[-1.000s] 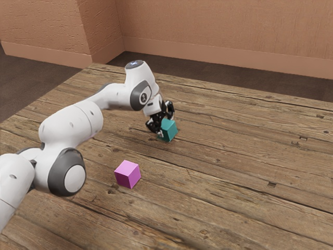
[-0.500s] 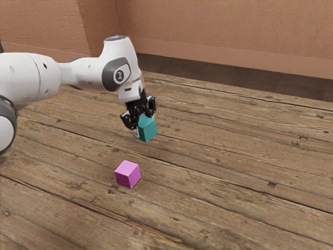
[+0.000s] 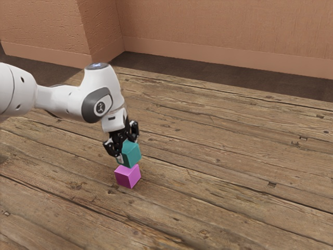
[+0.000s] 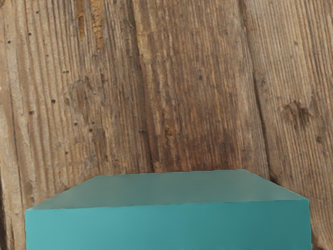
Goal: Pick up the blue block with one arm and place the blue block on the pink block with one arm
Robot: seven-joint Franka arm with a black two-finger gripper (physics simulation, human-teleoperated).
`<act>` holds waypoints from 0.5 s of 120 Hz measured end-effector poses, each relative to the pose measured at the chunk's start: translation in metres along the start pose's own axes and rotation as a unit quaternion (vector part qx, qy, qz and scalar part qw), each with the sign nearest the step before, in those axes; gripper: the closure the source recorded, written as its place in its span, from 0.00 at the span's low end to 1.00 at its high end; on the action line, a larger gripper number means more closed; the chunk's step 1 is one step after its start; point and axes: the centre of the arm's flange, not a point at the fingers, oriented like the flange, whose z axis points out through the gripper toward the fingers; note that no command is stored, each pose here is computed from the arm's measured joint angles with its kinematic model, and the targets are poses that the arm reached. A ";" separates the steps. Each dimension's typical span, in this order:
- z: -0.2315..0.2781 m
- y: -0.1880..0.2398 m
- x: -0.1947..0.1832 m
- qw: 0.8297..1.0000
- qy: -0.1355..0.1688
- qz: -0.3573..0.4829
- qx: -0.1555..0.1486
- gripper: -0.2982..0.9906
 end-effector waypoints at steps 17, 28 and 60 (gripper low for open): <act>-0.003 0.014 0.002 1.000 -0.005 -0.010 0.019 0.47; -0.008 0.021 0.004 0.999 -0.007 -0.017 0.027 0.47; 0.004 0.039 0.004 0.999 -0.008 -0.037 0.020 0.47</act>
